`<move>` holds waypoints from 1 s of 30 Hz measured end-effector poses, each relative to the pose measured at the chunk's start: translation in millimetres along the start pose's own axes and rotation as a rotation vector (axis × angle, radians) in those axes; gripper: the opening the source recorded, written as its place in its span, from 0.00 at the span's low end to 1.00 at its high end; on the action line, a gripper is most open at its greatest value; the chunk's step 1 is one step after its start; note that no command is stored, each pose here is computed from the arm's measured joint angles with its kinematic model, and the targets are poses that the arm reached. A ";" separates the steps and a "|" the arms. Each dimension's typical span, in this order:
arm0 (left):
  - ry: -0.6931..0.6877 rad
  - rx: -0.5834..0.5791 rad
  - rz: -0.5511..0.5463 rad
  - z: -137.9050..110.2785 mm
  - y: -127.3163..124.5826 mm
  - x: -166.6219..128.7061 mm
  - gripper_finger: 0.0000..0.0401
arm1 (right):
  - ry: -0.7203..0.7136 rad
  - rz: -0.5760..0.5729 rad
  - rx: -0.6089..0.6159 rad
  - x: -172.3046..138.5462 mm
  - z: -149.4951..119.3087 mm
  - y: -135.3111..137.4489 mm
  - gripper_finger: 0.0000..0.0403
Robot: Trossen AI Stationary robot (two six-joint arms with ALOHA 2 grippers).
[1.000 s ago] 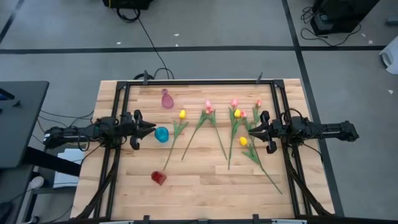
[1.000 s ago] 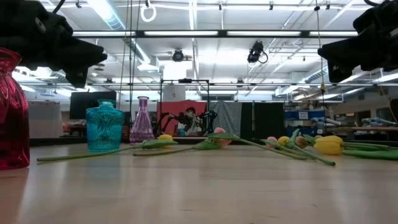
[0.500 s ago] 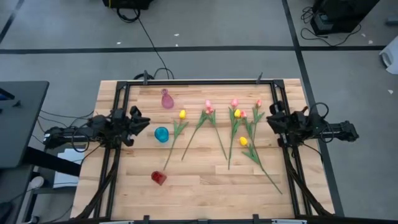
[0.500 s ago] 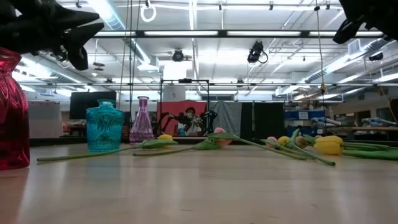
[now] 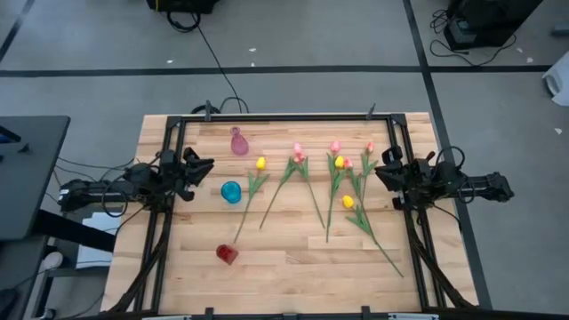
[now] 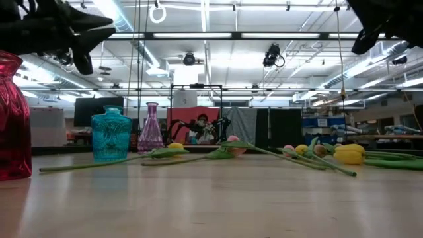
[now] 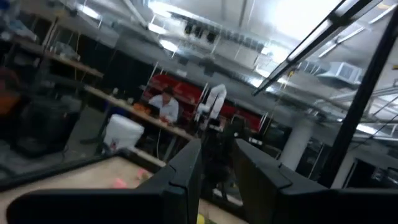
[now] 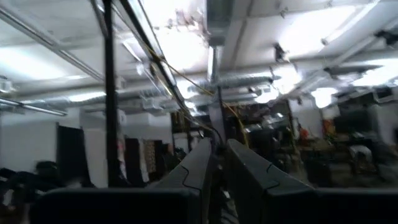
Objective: Sort flowers into vase by color
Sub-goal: Put the yellow flower into the purple flower vase
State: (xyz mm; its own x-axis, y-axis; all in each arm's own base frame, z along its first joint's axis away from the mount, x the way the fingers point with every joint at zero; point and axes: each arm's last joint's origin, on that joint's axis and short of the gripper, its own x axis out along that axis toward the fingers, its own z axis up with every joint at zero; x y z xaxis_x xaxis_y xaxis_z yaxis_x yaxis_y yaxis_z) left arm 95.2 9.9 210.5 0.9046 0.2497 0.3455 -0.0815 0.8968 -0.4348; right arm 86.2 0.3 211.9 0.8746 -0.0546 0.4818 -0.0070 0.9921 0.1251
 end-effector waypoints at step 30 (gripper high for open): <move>0.931 0.021 0.625 -44.3 -25.7 194.1 0.25 | 0.470 -0.436 -0.345 63.6 -5.2 -14.2 0.10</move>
State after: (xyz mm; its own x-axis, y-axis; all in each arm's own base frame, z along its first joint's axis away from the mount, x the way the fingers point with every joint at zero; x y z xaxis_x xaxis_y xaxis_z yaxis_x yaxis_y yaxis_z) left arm 291.5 19.2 251.9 0.6618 0.2955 -0.6890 -0.6296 0.7180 -0.2967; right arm 144.5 -16.7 236.3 0.8796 -0.4754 0.0176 0.4747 0.8747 -0.0971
